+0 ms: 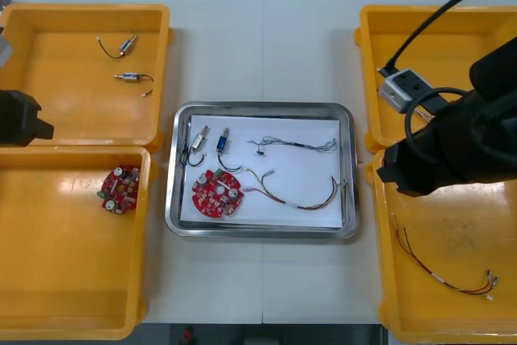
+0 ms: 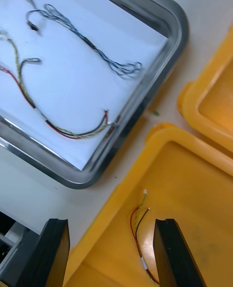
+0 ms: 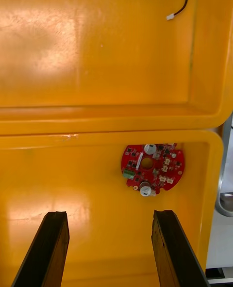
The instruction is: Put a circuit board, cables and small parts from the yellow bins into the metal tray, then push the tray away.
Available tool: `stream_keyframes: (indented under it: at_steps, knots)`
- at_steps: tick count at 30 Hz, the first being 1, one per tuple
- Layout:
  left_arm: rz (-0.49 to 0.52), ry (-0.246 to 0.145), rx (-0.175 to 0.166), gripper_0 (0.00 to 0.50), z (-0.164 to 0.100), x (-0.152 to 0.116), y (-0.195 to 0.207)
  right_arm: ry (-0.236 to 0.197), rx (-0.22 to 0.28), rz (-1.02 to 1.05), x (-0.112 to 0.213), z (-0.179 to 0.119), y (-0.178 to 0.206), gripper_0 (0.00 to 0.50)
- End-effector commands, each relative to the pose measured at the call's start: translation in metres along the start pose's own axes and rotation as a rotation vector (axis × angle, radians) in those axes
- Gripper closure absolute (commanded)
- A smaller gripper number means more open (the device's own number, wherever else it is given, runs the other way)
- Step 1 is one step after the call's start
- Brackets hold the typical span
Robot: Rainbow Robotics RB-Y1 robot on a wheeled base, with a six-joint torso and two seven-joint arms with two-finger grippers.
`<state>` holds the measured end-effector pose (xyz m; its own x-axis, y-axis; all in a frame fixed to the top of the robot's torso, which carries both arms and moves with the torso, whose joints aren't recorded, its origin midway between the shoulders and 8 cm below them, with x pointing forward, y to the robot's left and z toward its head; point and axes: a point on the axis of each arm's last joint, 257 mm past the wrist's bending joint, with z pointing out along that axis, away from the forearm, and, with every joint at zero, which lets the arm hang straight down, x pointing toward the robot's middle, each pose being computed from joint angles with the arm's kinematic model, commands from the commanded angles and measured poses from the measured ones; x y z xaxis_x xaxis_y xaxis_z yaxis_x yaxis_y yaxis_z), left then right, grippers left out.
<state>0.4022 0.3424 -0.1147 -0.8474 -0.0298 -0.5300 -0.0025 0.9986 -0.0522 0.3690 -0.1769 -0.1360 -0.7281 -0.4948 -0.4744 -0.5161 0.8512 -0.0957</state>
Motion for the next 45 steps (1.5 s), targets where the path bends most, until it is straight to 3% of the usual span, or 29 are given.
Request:
stream_keyframes:
  at_steps: [1,9,14,19,31,45]
  knots:
    - [0.079,-0.009,-0.068,0.0,-0.018,0.014,0.029,-0.041,-0.056,-0.203,-0.037,-0.005,0.048,0.0]
    - [0.04,0.022,-0.098,0.0,-0.018,0.034,0.05,-0.035,-0.104,-0.45,-0.063,0.015,0.1,0.0]
    - [0.029,0.046,-0.107,0.0,-0.016,0.045,0.056,-0.017,-0.081,-0.581,-0.065,0.034,0.128,0.0]
    - [0.023,0.068,-0.11,0.0,-0.013,0.055,0.06,0.038,-0.077,-0.666,-0.048,0.059,0.153,0.0]
    - [0.032,0.098,-0.092,0.0,-0.009,0.066,0.057,0.04,-0.134,-0.778,-0.019,0.107,0.209,0.0]
    - [0.036,0.103,-0.087,0.0,-0.008,0.067,0.056,0.059,-0.071,-0.872,0.004,0.151,0.215,0.0]
